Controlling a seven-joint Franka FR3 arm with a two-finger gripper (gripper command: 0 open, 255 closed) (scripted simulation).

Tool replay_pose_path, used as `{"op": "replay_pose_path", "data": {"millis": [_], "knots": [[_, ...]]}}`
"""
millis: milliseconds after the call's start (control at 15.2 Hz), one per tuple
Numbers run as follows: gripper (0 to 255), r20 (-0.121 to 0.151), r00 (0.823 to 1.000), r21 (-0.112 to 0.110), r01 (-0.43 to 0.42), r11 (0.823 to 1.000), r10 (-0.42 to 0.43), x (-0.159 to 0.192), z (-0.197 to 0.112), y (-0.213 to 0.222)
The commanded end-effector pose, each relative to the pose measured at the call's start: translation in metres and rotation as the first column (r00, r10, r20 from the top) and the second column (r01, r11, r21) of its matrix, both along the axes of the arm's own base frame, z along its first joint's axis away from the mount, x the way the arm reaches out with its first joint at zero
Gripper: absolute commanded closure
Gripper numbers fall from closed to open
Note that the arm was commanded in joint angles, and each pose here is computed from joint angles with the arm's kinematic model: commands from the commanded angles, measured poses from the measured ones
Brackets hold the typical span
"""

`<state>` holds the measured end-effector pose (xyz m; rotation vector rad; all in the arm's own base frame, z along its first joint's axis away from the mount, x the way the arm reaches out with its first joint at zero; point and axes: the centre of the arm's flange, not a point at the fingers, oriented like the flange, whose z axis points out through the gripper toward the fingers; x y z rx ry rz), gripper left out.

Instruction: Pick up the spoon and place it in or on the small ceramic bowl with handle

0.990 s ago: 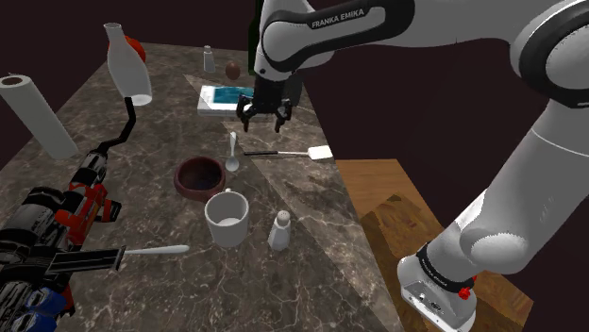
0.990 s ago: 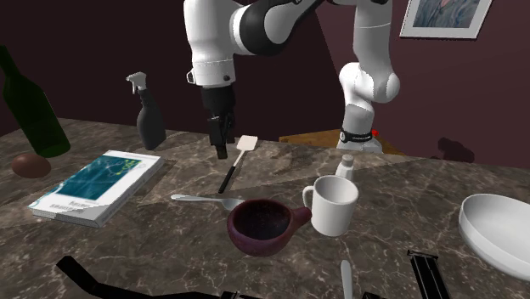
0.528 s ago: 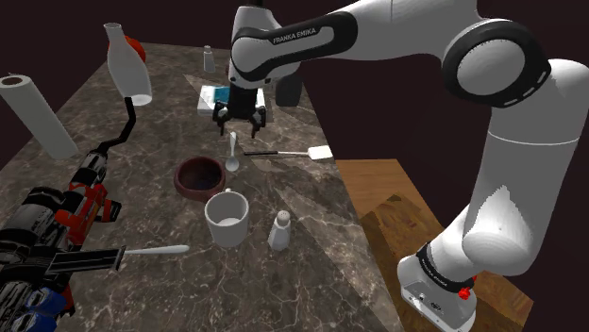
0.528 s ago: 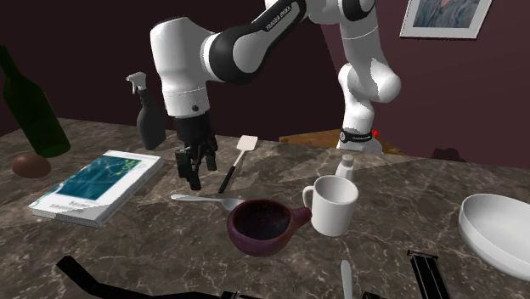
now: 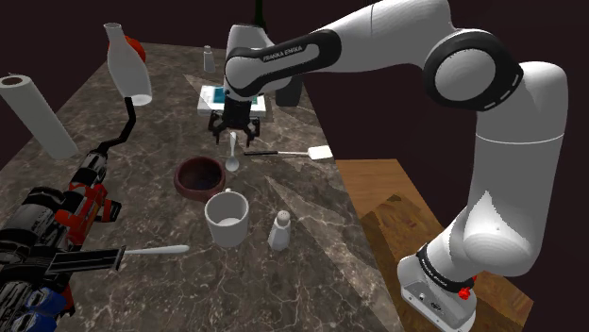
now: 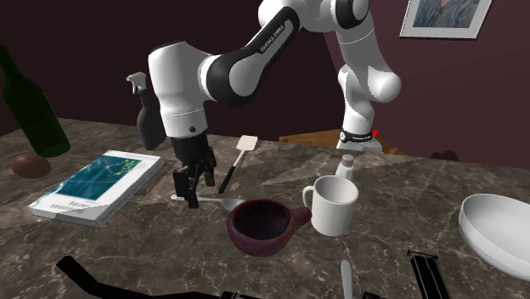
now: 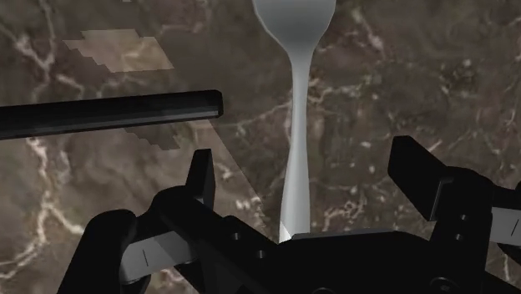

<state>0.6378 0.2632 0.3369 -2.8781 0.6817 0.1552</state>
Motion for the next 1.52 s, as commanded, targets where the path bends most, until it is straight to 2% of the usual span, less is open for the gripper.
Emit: {"op": "replay_pose_path", "data": {"millis": [0,462,528,1122,1452], "knots": [[0,0.001,1.000,0.000,0.000,1.000,0.000,0.000,-0.004,0.001],[0,0.001,1.000,0.000,0.000,1.000,0.000,0.000,-0.004,0.001],[255,0.001,1.000,0.000,0.000,1.000,0.000,0.000,-0.004,0.001],[255,0.001,1.000,0.000,0.000,1.000,0.000,0.000,-0.004,0.001],[255,0.001,1.000,0.000,0.000,1.000,0.000,0.000,0.022,0.001]]}}
